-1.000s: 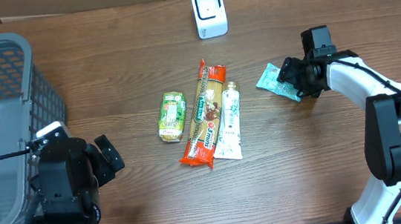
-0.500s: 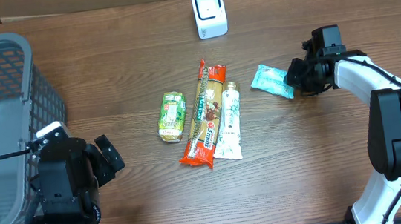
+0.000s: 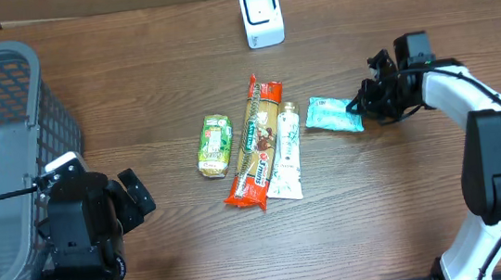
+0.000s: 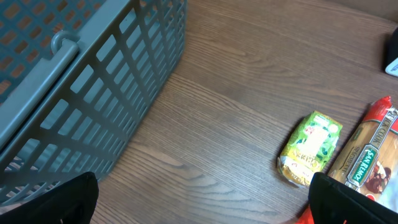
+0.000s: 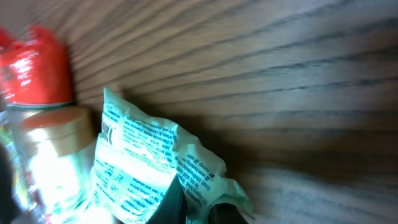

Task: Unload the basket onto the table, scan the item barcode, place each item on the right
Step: 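Lift the blue packet and hold it up to the white scanner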

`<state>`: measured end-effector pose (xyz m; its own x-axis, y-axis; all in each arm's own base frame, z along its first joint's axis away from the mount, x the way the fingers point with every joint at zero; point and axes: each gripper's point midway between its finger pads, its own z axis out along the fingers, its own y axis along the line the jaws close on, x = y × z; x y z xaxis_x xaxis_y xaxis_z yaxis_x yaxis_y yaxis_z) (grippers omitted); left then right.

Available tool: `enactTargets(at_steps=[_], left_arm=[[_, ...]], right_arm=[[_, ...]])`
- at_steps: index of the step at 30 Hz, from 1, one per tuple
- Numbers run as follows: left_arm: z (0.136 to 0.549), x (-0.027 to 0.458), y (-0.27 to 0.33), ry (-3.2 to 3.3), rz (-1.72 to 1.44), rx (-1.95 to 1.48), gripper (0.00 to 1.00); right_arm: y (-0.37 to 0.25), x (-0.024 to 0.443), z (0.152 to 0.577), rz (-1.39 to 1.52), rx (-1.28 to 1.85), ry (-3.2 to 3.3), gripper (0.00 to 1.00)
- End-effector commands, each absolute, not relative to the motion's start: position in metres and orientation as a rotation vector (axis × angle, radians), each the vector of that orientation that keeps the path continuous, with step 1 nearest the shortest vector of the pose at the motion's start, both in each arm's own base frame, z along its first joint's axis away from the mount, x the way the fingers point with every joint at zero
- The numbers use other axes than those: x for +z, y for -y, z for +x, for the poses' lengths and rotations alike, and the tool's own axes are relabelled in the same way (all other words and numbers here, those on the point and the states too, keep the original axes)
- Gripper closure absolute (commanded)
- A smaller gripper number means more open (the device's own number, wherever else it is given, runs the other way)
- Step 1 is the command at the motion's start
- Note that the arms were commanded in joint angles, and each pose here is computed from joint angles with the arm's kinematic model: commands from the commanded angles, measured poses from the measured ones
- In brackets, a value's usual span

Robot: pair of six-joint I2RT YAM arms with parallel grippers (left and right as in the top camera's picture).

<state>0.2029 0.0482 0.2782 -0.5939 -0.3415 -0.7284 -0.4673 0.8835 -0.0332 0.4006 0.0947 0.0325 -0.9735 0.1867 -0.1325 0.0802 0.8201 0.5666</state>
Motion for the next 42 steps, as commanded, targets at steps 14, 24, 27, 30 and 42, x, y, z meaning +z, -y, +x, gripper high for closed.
enactTargets(at_steps=[14, 24, 27, 30, 42], left_arm=[[0.202, 0.279, -0.051, -2.247, -0.610, 0.210, 0.00], [0.202, 0.279, -0.051, -2.247, -0.610, 0.210, 0.00], [0.202, 0.279, -0.051, -2.247, -0.610, 0.210, 0.00], [0.202, 0.279, -0.051, -2.247, -0.610, 0.210, 0.00], [0.202, 0.279, -0.051, -2.247, -0.610, 0.211, 0.01]], right_arm=[[-0.129, 0.246, 0.422, -0.358, 0.610, -2.299, 0.96], [-0.140, 0.329, 0.447, -0.316, 0.214, -2.098, 0.96], [-0.137, 0.383, 0.462, -0.282, 0.081, -1.916, 0.96], [-0.141, 0.427, 0.472, -0.273, -0.004, -1.734, 0.96], [-0.166, 0.420, 0.539, -0.331, -0.294, -1.509, 0.96]])
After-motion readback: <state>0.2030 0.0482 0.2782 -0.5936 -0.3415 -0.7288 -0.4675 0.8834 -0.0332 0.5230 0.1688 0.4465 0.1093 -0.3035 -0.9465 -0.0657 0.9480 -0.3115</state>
